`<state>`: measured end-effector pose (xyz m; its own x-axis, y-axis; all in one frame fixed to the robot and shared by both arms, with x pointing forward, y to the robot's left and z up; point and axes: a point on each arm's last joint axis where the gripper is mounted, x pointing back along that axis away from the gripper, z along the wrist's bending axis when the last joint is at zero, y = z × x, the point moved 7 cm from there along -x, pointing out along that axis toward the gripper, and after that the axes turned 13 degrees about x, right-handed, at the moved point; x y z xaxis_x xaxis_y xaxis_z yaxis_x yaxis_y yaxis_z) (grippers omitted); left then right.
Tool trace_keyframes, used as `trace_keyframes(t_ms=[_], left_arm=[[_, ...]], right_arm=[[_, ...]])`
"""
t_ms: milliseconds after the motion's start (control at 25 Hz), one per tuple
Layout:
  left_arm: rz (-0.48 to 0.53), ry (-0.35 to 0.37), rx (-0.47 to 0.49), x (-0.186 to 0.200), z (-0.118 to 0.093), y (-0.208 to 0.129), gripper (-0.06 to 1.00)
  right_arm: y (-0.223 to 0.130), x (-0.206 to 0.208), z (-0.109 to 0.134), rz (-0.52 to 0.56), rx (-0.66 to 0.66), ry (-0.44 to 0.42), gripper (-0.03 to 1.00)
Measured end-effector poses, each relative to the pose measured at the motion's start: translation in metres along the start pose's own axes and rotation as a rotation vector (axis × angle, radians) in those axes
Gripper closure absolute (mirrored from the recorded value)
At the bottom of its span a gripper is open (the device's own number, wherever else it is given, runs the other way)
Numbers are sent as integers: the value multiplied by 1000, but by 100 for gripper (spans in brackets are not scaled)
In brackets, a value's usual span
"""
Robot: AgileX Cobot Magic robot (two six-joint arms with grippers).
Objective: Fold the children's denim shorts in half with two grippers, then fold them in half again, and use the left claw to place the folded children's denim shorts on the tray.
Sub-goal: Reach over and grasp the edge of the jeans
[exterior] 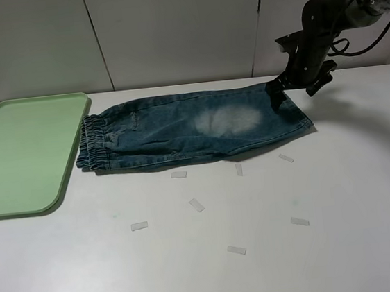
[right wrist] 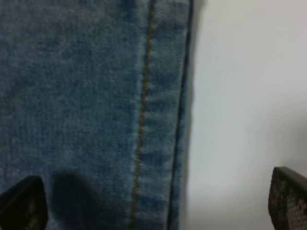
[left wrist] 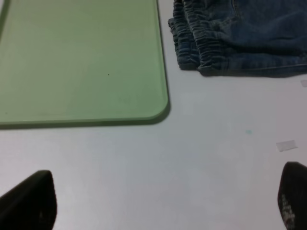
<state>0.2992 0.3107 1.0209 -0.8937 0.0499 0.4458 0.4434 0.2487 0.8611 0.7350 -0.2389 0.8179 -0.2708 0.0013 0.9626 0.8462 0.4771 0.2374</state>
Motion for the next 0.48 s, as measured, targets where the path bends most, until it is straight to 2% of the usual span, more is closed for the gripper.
trace_keyframes(t_ms=[200,480], left_arm=[[0,0,0,0,0,0,4],[0,1,-1,0,0,0,4]], right_arm=[[-3,-13,8,16,16,46,27],[-3,-16,8,21,32,48,27]])
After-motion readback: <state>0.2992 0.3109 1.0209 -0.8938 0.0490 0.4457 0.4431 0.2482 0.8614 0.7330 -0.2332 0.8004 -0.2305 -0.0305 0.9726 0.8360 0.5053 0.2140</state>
